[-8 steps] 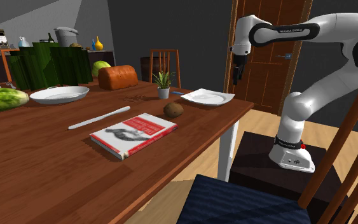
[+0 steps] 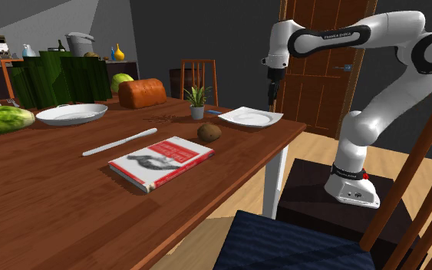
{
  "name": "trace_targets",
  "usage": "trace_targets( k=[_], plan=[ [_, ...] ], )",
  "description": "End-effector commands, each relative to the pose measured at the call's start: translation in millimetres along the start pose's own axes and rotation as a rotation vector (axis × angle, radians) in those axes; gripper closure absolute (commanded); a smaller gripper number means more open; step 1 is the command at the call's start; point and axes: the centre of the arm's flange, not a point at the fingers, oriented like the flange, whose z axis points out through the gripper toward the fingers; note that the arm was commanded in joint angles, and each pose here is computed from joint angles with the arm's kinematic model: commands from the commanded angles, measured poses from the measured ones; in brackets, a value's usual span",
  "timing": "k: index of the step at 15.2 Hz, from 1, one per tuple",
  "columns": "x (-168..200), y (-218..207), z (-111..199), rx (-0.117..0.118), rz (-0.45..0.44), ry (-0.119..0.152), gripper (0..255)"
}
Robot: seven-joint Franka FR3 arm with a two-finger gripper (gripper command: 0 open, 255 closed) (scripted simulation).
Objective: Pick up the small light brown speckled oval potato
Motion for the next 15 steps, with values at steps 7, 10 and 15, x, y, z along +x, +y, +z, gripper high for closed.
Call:
trace_targets(
  k=[7, 10, 15],
  plan=[
    [61.7, -74.1, 4.2, 0.067, -0.19, 0.034, 0],
    [81.2, -103.8, 3.7, 0.092, -0.261, 0.047, 0],
    [108.9, -156.0, 0.8, 0.133, -0.379, 0.068, 0]
  ],
)
